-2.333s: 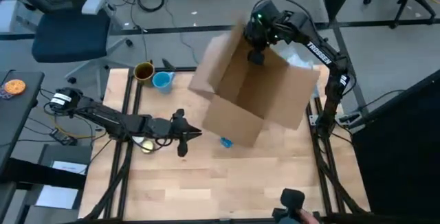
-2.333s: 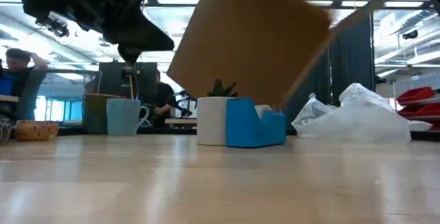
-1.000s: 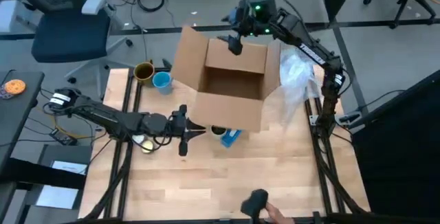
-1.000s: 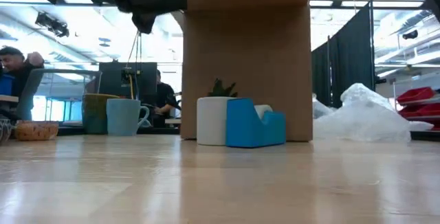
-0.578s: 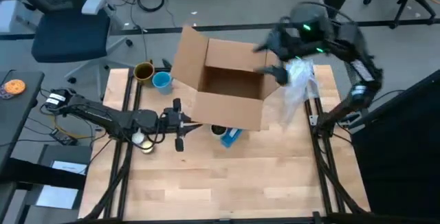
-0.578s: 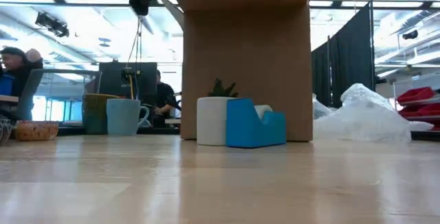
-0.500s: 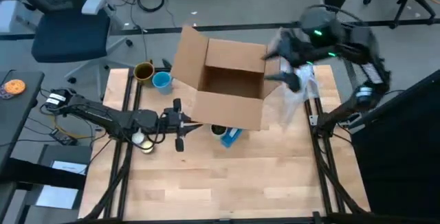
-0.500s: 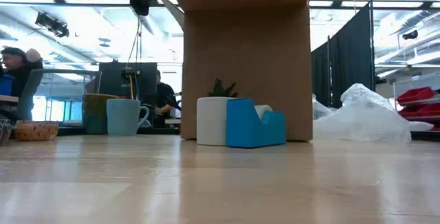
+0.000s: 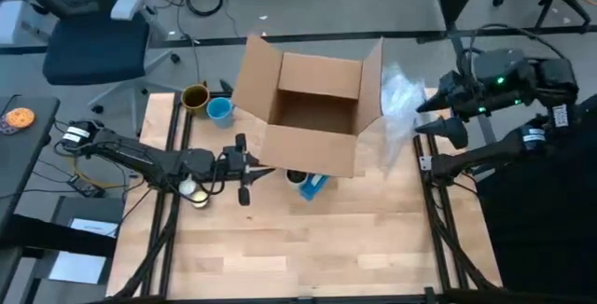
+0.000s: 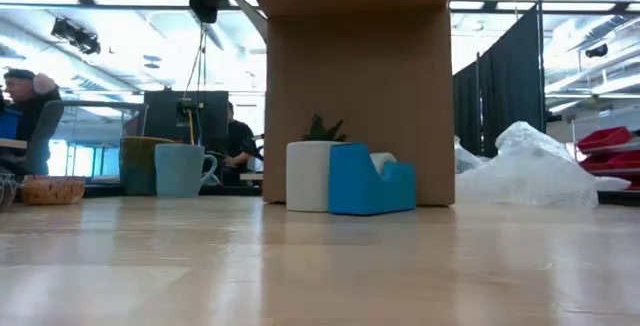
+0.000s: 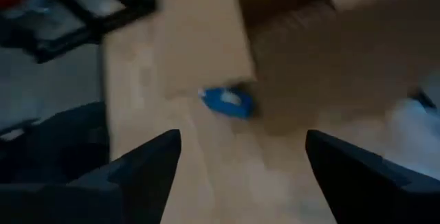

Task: Wrap mug
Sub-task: Move the cardboard box to the top center of the table, then prepare the bubble wrap on the table

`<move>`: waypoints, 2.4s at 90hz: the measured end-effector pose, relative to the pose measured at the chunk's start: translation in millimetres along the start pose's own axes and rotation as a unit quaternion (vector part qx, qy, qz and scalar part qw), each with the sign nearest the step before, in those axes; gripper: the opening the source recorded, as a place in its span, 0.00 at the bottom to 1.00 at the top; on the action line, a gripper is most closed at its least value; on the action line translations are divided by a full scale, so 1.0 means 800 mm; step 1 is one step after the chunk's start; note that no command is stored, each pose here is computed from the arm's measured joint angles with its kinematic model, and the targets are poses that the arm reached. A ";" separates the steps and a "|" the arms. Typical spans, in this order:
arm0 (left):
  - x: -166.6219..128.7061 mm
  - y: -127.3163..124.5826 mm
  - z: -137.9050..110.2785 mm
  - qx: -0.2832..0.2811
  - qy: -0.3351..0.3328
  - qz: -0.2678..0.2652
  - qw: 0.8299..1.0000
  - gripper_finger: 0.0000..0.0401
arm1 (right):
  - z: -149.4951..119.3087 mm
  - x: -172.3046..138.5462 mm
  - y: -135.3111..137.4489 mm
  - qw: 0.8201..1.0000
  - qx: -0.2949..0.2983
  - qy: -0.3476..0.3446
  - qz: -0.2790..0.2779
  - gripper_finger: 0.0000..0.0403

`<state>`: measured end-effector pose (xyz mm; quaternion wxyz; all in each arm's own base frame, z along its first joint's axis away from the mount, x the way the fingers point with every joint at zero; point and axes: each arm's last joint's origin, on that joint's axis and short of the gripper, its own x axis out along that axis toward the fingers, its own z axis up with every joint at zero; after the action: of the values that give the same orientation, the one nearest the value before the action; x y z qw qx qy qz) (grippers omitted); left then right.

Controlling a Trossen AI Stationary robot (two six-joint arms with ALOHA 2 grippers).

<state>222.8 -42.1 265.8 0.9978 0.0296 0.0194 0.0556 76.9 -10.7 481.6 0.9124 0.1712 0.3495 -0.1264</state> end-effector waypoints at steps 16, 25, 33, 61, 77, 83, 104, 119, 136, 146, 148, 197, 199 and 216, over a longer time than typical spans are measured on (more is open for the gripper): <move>0.000 0.000 0.000 0.000 0.000 0.000 1.000 0.10 | -0.025 0.061 -0.008 0.999 0.028 0.026 -0.012 0.73; 0.000 0.000 0.000 0.000 0.000 -0.001 1.000 0.10 | -0.037 0.108 -0.010 0.998 0.032 0.056 -0.015 0.73; 0.000 0.000 0.000 0.000 0.000 -0.001 1.000 0.10 | -0.046 0.147 -0.013 0.996 0.024 0.087 -0.026 0.73; 0.000 0.000 0.000 0.000 0.000 -0.001 1.000 0.10 | -0.068 0.261 -0.023 0.984 -0.042 0.142 -0.103 0.73; 0.000 0.000 0.000 0.000 0.000 -0.001 1.000 0.10 | -0.054 0.301 -0.020 0.987 -0.091 0.079 -0.109 0.73; 0.000 0.000 0.000 0.000 0.000 -0.001 1.000 0.10 | -0.048 0.306 -0.019 0.985 -0.106 0.055 -0.125 0.73; 0.000 0.000 0.000 0.000 0.001 -0.001 1.000 0.10 | -0.041 0.299 -0.023 0.970 -0.143 0.016 -0.198 0.73; 0.000 0.000 0.000 0.000 0.000 -0.001 1.000 0.10 | -0.059 0.289 -0.039 0.957 -0.120 0.089 -0.249 0.73; 0.000 0.000 0.000 0.000 0.000 -0.001 1.000 0.10 | -0.083 0.274 -0.067 0.931 0.047 0.174 -0.318 0.73; 0.000 0.000 0.000 0.000 0.000 -0.001 1.000 0.10 | -0.089 0.269 -0.076 0.909 0.139 0.180 -0.349 0.73; 0.000 0.000 0.000 0.000 0.000 -0.001 1.000 0.10 | -0.090 0.270 -0.077 0.907 0.149 0.177 -0.351 0.73; -0.001 0.001 0.015 -0.114 -0.061 -0.007 0.992 0.10 | -0.148 0.338 -0.103 0.863 0.196 0.154 -0.440 0.72; -0.001 0.000 0.016 -0.116 -0.063 -0.013 0.991 0.10 | -0.150 0.339 -0.104 0.857 0.195 0.157 -0.450 0.71; -0.003 -0.007 0.020 -0.120 -0.073 -0.121 0.983 0.10 | -0.161 0.350 -0.112 0.831 0.171 0.206 -0.487 0.42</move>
<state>222.0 -48.9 281.4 0.9922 -0.0887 -0.0573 -0.0663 171.9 -71.5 181.3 0.5952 0.1543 0.5405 -0.5743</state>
